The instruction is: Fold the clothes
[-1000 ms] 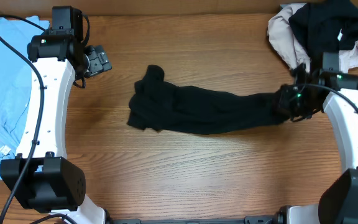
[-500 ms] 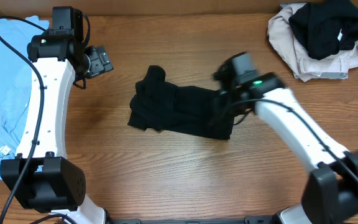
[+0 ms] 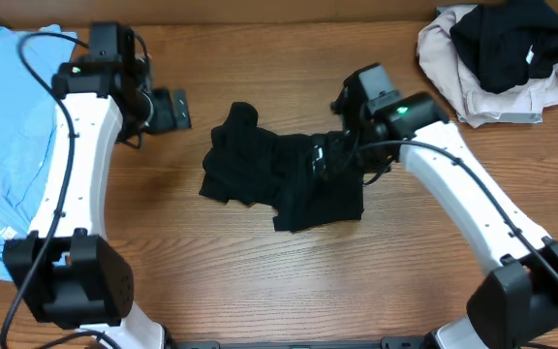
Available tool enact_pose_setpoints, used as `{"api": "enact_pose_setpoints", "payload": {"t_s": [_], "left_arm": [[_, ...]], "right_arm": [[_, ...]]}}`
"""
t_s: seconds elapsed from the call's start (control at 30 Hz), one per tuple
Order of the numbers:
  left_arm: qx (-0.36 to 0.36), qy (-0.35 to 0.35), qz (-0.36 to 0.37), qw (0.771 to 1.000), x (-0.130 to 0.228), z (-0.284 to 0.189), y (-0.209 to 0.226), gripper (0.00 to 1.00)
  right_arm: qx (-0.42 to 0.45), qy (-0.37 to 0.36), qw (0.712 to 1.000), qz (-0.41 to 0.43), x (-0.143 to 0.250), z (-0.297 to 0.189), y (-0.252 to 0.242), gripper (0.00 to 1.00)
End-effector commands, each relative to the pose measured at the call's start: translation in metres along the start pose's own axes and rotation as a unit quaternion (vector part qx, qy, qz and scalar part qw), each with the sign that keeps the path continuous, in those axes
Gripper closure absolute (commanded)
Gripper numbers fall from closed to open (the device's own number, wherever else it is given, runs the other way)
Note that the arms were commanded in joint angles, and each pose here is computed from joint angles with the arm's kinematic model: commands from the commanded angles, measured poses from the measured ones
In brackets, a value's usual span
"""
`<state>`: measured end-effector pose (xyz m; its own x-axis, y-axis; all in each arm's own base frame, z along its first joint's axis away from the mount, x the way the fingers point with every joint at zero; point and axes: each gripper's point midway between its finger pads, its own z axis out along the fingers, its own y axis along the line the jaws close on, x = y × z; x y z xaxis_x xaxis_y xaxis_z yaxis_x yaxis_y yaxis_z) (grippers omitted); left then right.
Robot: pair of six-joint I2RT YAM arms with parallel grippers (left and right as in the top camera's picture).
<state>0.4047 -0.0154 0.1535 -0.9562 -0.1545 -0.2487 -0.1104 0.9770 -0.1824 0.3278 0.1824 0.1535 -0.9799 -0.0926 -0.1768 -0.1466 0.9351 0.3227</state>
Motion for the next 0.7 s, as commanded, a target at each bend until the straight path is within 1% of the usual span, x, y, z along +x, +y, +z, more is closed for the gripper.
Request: {"api": "enact_pose_setpoints", "payload": {"t_s": [0.0, 0.2, 0.33, 0.47, 0.5, 0.53, 0.57, 0.6, 0.63, 0.67], "left_arm": [[0.086, 0.061, 0.087, 0.991, 0.026, 0.038, -0.024, 0.00], [0.130, 0.101, 0.152, 0.975, 0.051, 0.076, -0.043, 0.00], [0.135, 0.120, 0.176, 0.968, 0.058, 0.103, -0.054, 0.01], [0.141, 0.123, 0.196, 0.963, 0.061, 0.121, -0.069, 0.02], [0.142, 0.123, 0.201, 0.961, 0.062, 0.124, -0.072, 0.04], [0.142, 0.127, 0.205, 0.960, 0.064, 0.129, -0.074, 0.12], [0.142, 0.129, 0.207, 0.959, 0.066, 0.131, -0.076, 0.24], [0.142, 0.136, 0.209, 0.958, 0.069, 0.135, -0.078, 0.44], [0.141, 0.142, 0.207, 0.958, 0.071, 0.138, -0.077, 0.73], [0.135, 0.150, 0.200, 0.959, 0.074, 0.140, -0.075, 0.96]], "right_arm": [[0.024, -0.021, 0.999, 0.006, -0.006, -0.019, -0.017, 0.00], [0.035, -0.011, 0.998, 0.041, -0.004, -0.024, -0.041, 0.00], [0.039, -0.012, 0.998, 0.047, -0.006, -0.027, -0.053, 0.00], [0.041, -0.013, 0.998, 0.052, -0.006, -0.028, -0.058, 0.00], [0.041, -0.013, 0.998, 0.052, -0.006, -0.027, -0.058, 0.00], [0.041, -0.012, 0.998, 0.053, -0.006, -0.026, -0.058, 0.00], [0.041, -0.011, 0.998, 0.053, -0.005, -0.023, -0.059, 0.02], [0.041, -0.009, 0.998, 0.054, -0.004, -0.020, -0.061, 0.08], [0.042, -0.007, 0.998, 0.054, -0.002, -0.017, -0.062, 0.18], [0.042, -0.004, 0.998, 0.056, 0.001, -0.010, -0.064, 0.34]]}}
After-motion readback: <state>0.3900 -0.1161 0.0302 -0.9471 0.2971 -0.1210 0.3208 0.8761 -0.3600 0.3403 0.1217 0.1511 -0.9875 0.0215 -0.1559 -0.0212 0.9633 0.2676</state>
